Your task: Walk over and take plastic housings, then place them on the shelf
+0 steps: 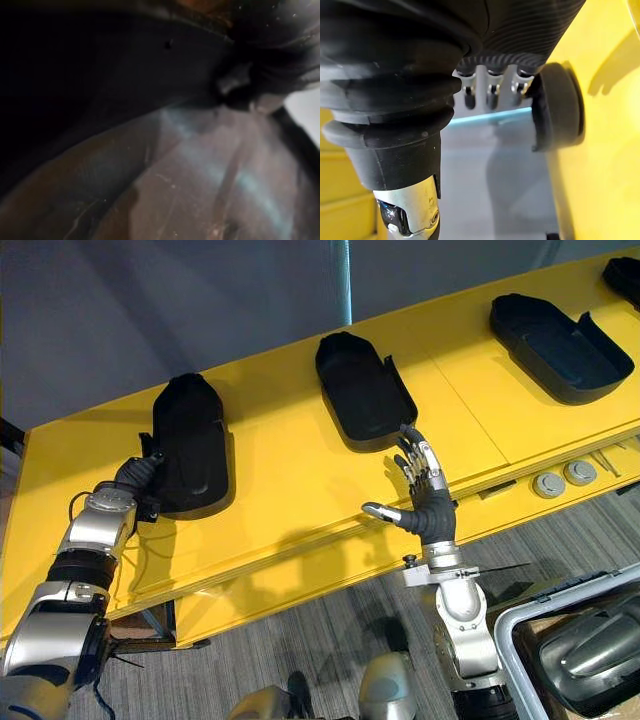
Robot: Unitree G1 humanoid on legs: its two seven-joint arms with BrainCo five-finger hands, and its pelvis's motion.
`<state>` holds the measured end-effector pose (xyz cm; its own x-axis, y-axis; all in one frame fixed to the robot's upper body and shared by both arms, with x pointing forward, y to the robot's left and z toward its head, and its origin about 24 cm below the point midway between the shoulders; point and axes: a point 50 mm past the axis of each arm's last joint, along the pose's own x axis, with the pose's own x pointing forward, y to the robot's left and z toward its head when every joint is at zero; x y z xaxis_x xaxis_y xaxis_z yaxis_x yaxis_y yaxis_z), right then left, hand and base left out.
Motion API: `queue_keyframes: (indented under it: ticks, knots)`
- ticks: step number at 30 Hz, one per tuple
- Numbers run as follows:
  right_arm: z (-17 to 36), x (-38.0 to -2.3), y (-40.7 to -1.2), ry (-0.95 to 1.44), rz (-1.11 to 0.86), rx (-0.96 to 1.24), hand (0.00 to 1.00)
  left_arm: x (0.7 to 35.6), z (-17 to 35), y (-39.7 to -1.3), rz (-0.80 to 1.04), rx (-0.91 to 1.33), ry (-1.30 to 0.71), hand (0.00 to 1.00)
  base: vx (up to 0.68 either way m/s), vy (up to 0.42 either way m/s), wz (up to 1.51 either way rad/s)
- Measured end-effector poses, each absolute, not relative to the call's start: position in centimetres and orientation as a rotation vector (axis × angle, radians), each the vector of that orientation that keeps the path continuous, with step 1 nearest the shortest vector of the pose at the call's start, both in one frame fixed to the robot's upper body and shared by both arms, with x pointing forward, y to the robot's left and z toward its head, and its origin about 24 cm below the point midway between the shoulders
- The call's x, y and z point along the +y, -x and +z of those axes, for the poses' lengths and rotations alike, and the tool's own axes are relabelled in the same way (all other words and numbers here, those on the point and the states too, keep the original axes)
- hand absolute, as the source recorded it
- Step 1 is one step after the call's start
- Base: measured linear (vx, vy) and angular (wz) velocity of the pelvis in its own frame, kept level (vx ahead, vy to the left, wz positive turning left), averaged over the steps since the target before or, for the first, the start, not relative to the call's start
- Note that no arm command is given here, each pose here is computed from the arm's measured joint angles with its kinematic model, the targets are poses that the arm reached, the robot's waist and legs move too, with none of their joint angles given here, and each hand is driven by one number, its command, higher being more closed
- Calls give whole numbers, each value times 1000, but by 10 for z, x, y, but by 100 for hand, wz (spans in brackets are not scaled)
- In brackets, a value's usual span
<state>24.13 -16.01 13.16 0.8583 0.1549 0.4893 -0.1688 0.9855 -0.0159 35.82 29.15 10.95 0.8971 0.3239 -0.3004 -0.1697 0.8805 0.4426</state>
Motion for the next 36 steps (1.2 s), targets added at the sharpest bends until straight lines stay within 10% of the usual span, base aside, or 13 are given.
queue_keyframes:
  ticks: [12, 13, 36]
  knots:
    - [130, -166, -243, -16, 159, -504, 0, 289, 99, -355, 235, 396, -329, 100, 3, 1, -1]
    - [130, -166, -243, -16, 159, -504, 0, 289, 99, -355, 233, 395, -320, 0, 0, 0, 0]
    - [123, -167, -244, -10, 170, -472, 0, 263, 78, -355, 273, 366, -129, 0, 0, 0, 0]
